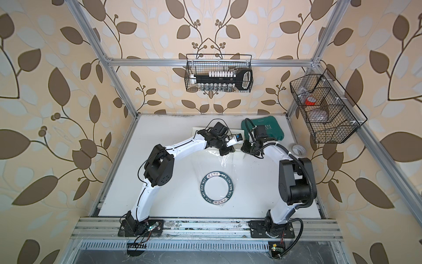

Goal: Wrap the plate with plastic wrap
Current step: Tear off the plastic wrap from the plastic wrap cutting box.

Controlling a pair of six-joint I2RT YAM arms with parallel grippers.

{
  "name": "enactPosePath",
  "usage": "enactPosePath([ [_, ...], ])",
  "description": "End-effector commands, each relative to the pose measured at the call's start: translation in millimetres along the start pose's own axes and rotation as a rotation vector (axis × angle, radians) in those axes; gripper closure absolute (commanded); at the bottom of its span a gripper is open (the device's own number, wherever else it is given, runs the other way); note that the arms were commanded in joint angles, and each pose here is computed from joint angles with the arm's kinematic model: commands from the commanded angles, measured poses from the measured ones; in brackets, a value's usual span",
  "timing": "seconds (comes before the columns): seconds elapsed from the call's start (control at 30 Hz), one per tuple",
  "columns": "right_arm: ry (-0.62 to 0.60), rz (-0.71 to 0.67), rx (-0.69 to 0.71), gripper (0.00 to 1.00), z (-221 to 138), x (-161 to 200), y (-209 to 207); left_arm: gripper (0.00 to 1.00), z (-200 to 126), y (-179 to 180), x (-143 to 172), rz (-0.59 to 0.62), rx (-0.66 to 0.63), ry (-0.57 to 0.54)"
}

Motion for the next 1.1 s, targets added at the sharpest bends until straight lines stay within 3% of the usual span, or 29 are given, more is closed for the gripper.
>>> enactPosePath([
  [0.0, 0.065, -0.018, 0.328, 0.76, 12, 19, -46, 1.00, -10, -13, 27, 0.027, 0.020, 0.212],
  [0.37, 0.024, -0.064, 0.455, 0.85, 11, 5, -41, 1.00, -60, -1, 60, 0.049, -0.019, 0.387],
  [1.07, -0.037, -0.082, 0.591, 0.90, -3, -18, -59, 1.00, -121, 8, 140, 0.013, -0.046, 0.488],
])
Point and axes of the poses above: each gripper's point midway between its finger pads, its own z axis out along the fingers, its own y axis along the line the jaws close on, x = y × z, the point moved 8 cm from there along -z, back along the fingers, and after that the axes turned 12 degrees about z, right-handed, at the moved point
